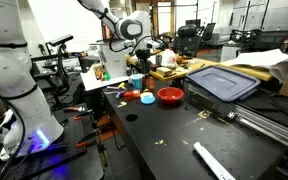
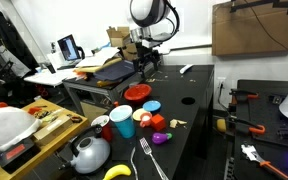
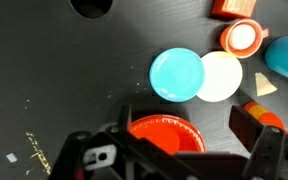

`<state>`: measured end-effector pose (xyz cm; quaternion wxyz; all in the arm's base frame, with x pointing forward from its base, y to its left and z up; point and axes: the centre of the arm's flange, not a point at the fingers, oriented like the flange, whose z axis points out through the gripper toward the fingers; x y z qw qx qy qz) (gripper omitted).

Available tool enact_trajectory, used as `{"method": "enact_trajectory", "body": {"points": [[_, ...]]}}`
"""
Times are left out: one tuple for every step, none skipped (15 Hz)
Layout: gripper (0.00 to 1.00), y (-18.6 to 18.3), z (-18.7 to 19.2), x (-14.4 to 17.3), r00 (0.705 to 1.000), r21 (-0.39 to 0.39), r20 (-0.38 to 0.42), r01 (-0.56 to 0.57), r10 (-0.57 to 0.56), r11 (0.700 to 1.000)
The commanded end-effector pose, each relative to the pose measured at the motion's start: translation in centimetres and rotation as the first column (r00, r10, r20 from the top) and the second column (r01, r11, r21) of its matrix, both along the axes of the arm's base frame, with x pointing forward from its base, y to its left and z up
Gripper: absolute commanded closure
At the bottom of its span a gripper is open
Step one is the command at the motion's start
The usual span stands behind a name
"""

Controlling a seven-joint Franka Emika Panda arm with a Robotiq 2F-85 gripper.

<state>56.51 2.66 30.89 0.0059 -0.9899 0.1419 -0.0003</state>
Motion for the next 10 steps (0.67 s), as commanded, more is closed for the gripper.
{"method": "enact_trajectory", "body": {"points": [[0.00,3.4,-1.6,-1.0,0.997,0.017,-0.027,-0.068,0.069,0.998],[0.00,4.4,-2.1,-0.9,0.995,0.013,-0.031,-0.092,0.092,0.996],[0.00,5.2,-2.7,-0.9,0.993,0.012,-0.038,-0.111,0.111,0.994],[0.00,6.1,-3.4,-0.8,0.990,0.009,-0.046,-0.130,0.130,0.991],[0.00,6.8,-4.1,-0.8,0.987,0.009,-0.054,-0.148,0.148,0.989],[0.00,7.5,-4.8,-0.8,0.984,0.007,-0.064,-0.166,0.166,0.986],[0.00,8.1,-5.5,-0.8,0.980,-0.003,-0.070,-0.186,0.186,0.982],[0.00,8.6,-6.3,-0.7,0.975,-0.007,-0.080,-0.209,0.208,0.978],[0.00,8.9,-6.9,-0.6,0.968,-0.010,-0.086,-0.238,0.236,0.971],[0.00,9.2,-7.6,-0.6,0.959,-0.012,-0.088,-0.273,0.271,0.962]]}}
